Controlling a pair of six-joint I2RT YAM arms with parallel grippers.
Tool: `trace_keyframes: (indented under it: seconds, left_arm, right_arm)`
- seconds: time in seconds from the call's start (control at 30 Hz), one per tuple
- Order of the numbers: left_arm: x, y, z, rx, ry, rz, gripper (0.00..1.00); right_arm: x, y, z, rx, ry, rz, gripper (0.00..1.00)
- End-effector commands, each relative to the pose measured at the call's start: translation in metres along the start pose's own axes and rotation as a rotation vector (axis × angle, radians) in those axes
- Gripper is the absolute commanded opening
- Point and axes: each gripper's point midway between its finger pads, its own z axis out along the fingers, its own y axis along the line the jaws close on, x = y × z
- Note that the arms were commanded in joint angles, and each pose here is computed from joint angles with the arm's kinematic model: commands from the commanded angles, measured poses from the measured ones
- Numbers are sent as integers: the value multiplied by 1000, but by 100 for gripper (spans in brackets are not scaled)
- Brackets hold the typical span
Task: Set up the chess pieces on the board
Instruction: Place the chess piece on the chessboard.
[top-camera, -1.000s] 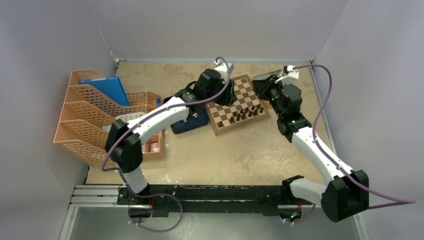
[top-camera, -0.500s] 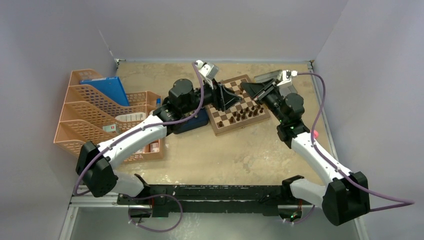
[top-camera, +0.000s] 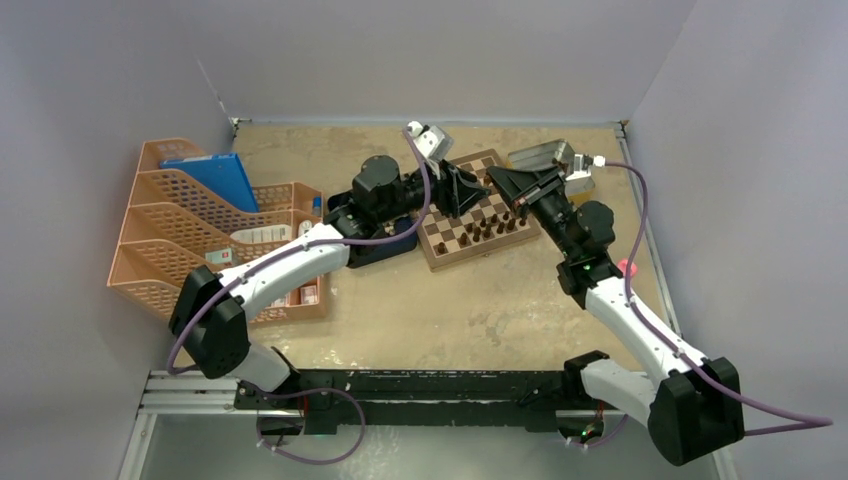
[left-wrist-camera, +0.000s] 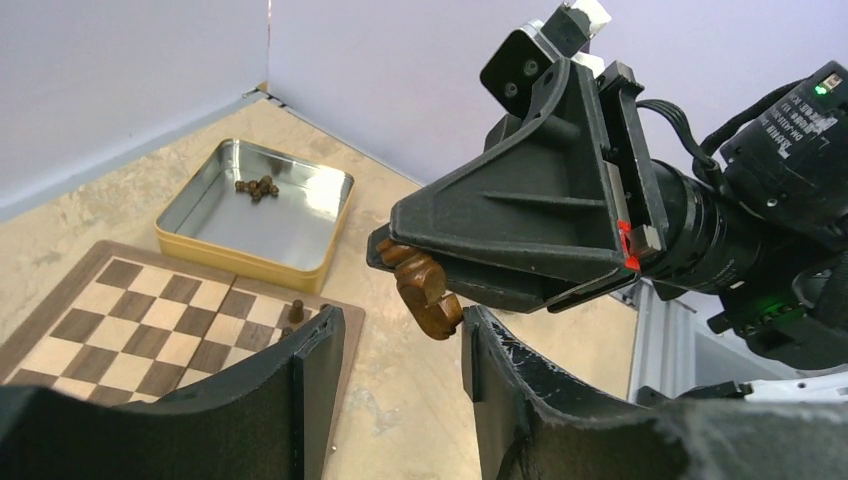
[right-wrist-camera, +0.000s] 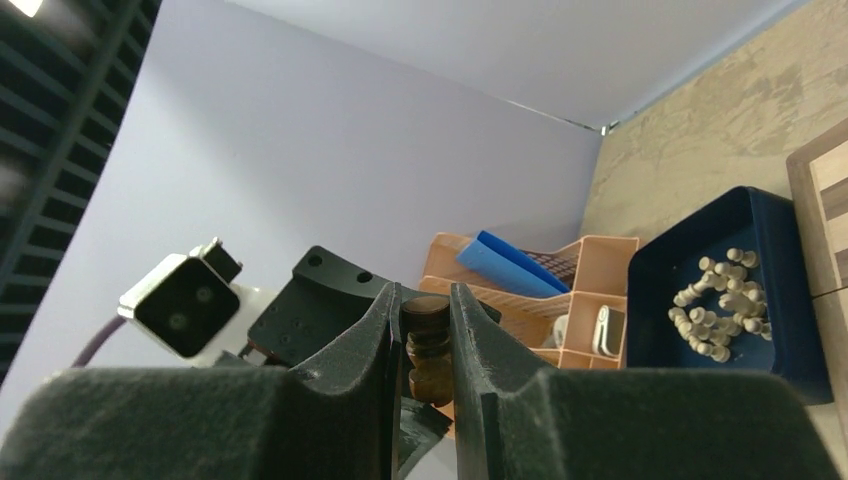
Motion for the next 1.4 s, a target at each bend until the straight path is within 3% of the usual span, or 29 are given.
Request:
trace_keyframes:
  seconds: [0.0,0.33,0.8,0.97,1.1,1.37]
  left_arm:
    - [-34,-11,8,30,-102,148,46]
    - [-38,-8,16,1,-137,228,43]
    - [-45,-5,2,-46,-199,271,0]
    - [-39,-4,3,-43,-193,289,1]
    - [-32,-8,5,-3,-172,298,15]
    - [-24,-9,6,12,-147,313,22]
  right_arm:
    - [-14,30,-2,-86,-59,66,16]
    - [-13,18,2,-48,-58,97,16]
    - [1,-17,-4,20,-20,41,16]
    - [5,-27,-7,31,-9,52,16]
    - [6,-27,-7,26,-2,60,16]
    - [10,-29,-8,21,17,81,16]
